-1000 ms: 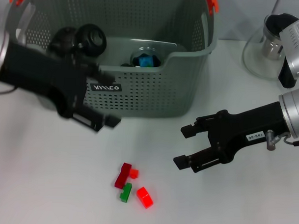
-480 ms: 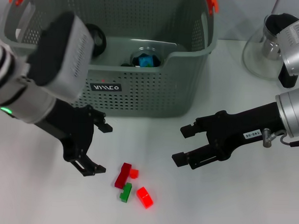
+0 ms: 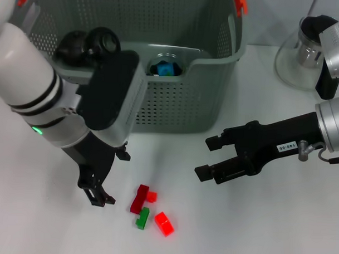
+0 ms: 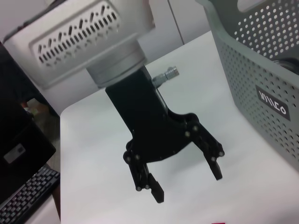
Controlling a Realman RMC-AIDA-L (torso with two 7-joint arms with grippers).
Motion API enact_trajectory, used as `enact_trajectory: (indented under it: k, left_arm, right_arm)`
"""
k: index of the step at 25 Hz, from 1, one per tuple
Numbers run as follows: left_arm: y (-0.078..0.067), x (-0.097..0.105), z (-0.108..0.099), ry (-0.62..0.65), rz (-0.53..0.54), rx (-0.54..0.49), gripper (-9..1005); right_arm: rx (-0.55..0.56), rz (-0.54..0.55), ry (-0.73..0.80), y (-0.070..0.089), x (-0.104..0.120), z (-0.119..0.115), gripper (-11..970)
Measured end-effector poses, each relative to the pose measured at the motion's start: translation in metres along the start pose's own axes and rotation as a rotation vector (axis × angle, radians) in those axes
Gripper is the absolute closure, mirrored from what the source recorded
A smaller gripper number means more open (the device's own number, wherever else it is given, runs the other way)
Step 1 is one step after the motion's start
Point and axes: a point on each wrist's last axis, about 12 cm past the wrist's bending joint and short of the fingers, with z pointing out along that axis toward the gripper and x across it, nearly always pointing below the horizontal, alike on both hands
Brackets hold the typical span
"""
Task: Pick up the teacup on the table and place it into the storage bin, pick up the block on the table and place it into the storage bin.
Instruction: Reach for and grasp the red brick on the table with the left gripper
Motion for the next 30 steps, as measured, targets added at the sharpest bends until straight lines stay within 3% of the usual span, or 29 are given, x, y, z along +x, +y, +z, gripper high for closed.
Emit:
enact_trajectory:
  k: [15, 30]
  left_arm:
    - [0.003, -0.020, 0.020, 0.040, 0.064, 0.061, 62]
    - [0.005, -0.029, 0.032, 0.055, 0.071, 0.076, 62]
  right_arm:
    - [0.028, -0.033, 0.121, -0.002, 0.008, 0.004, 47]
    - [0.036, -0.021, 0.118, -0.003, 0.016, -0.001, 46]
